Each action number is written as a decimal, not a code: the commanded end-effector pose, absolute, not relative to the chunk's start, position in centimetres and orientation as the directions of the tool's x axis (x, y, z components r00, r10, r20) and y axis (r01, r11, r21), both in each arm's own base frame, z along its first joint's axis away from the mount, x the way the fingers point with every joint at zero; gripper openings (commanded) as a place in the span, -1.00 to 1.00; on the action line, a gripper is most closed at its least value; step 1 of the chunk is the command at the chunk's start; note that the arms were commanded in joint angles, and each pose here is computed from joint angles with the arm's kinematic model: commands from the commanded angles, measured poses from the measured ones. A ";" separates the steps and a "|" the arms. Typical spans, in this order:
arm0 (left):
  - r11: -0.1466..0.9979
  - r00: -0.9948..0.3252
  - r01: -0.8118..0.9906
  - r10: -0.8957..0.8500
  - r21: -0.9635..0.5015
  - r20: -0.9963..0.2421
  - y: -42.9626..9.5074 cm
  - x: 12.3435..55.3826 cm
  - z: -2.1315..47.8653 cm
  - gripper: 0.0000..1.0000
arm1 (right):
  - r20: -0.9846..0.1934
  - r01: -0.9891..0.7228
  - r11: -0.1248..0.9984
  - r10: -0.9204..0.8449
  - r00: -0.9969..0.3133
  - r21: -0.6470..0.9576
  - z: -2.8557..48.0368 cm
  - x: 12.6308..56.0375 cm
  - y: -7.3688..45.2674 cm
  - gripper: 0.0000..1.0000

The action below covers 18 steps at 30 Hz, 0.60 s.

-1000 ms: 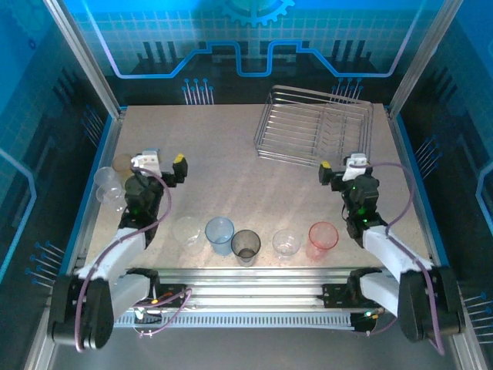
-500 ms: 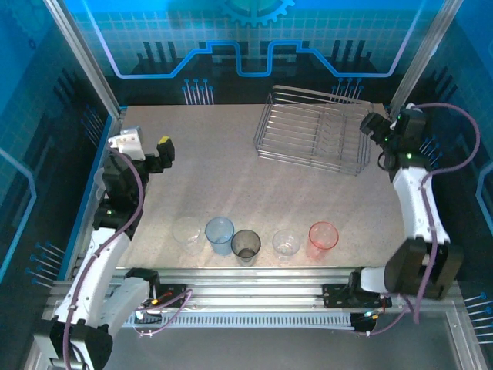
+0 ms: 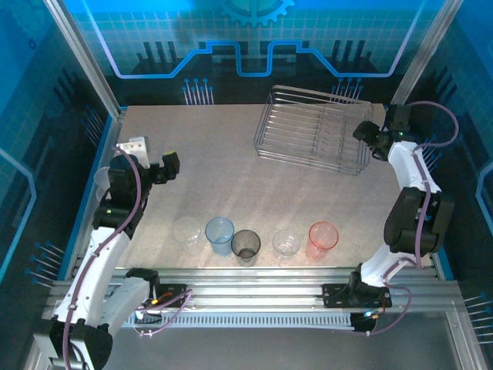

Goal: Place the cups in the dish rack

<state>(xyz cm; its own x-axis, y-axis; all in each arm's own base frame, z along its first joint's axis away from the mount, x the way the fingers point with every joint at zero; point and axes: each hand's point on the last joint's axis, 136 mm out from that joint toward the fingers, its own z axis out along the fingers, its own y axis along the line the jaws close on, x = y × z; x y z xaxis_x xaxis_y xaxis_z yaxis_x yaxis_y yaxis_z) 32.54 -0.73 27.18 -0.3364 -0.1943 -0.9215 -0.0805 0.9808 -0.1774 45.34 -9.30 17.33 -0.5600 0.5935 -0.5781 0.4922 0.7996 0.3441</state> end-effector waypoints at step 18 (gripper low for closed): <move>0.972 -0.422 -0.031 -0.225 -0.234 -0.878 -2.4 33.7 24.3 0.99 | -0.641 0.428 0.816 0.574 -0.510 0.389 11.3 50.3 -11.5 0.67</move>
